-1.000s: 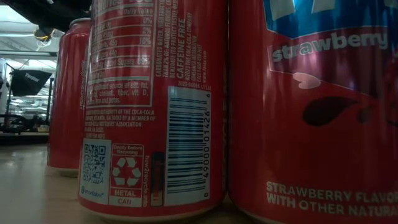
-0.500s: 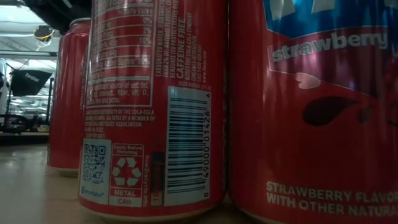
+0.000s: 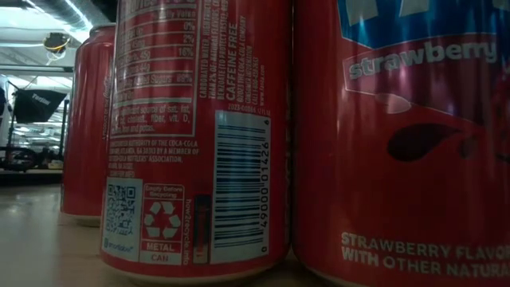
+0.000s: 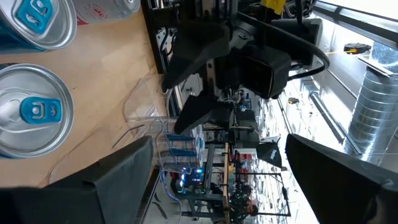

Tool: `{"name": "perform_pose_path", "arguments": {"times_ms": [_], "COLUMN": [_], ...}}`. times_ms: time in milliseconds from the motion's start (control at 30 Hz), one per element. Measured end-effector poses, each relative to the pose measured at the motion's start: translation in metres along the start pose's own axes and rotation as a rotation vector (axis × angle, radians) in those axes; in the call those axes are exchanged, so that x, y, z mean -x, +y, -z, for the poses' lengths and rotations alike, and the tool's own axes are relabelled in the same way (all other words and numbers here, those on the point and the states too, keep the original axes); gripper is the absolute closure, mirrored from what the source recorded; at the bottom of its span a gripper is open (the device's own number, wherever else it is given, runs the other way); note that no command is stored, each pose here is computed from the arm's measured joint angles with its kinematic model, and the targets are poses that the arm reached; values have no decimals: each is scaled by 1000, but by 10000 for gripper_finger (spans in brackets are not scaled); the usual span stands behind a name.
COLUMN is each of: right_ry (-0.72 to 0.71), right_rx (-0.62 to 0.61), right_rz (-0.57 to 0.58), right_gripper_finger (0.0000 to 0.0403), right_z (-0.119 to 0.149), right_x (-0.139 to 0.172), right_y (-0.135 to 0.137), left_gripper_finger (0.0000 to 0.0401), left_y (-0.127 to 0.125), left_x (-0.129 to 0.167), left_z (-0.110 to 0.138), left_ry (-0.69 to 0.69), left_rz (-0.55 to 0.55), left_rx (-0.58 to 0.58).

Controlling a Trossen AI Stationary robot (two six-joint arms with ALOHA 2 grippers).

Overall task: Sort soda cans
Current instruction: Put the blue soda can into the left transparent bin

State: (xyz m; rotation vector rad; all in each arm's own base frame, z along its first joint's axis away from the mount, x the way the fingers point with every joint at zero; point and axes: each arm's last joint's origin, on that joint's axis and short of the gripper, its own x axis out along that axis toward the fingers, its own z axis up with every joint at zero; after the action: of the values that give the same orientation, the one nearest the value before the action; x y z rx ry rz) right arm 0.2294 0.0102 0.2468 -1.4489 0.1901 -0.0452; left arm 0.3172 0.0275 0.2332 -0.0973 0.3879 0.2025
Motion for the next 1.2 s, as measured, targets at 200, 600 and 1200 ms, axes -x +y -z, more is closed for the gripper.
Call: {"name": "perform_pose_path", "arguments": {"times_ms": [200,600,1200], "right_ry": [3,44,145], "right_rx": [0,6,-60], "right_rz": [-2,-13,-142], "right_gripper_finger": [36,36,36], "right_z": [0,2,11], "right_x": [0,2,36], "right_y": [0,0,-2], "left_gripper_finger": [113,113,113], "left_y": [-13,-24,-42], "left_x": [-22,-47,-77], "left_z": [-7,-15,-32], "left_ry": [21,110,137], "left_rz": [24,29,53], "left_rx": [-15,-20,-48]}}
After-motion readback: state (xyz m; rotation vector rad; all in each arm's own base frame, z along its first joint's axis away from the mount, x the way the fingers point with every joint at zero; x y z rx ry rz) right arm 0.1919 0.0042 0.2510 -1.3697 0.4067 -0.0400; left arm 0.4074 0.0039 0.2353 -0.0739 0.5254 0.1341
